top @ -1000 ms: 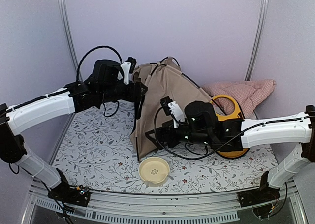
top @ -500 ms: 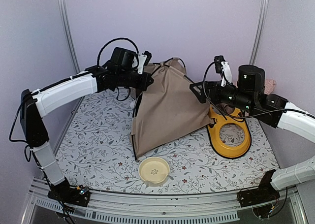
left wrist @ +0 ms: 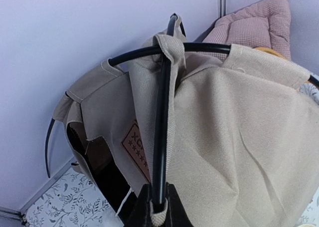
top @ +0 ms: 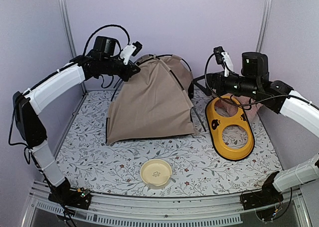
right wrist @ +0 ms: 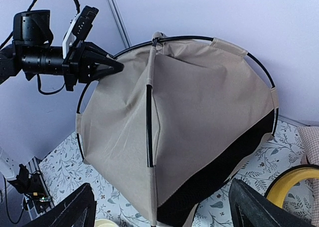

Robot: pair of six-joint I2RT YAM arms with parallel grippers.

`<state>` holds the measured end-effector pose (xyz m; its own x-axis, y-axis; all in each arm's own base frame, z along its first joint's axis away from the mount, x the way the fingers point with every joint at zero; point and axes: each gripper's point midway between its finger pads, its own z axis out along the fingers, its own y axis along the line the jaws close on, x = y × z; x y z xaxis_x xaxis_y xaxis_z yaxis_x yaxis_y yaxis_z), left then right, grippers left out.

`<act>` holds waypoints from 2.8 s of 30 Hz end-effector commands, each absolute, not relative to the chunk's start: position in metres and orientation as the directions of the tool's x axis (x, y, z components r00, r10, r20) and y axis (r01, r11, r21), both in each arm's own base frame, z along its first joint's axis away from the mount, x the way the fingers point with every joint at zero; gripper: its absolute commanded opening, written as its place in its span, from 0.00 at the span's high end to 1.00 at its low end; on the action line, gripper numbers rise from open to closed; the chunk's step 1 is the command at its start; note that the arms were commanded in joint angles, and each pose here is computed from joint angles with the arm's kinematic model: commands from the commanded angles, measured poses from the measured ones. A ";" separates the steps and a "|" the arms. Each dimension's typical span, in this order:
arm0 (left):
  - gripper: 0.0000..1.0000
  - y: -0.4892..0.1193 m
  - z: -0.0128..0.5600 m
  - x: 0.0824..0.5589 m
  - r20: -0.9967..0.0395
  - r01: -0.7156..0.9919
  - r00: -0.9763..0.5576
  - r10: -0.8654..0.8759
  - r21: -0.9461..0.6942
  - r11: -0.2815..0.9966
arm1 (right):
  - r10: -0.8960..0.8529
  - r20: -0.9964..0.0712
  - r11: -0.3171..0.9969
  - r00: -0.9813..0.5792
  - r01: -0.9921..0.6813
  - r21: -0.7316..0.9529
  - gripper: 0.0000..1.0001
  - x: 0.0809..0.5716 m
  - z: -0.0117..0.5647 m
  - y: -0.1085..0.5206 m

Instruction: Set up the pet tent

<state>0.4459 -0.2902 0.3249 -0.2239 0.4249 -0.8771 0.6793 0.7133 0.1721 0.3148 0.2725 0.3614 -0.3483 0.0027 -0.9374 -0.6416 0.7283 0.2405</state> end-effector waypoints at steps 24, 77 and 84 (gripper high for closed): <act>1.00 -0.265 0.364 0.438 -0.902 0.764 -0.027 0.432 0.260 0.590 | -0.363 -0.703 0.512 -0.612 -0.761 0.398 0.51 0.240 0.242 0.341; 0.38 -0.243 0.414 0.300 -0.999 0.534 0.026 -0.040 -0.020 0.845 | -0.075 -0.734 0.362 -0.675 -0.705 0.610 1.00 0.236 0.298 0.422; 0.41 -0.276 0.349 0.236 -0.998 0.624 -0.021 -0.066 -0.064 0.779 | 0.109 -0.757 0.323 -0.644 -0.697 0.639 1.00 0.251 0.344 0.424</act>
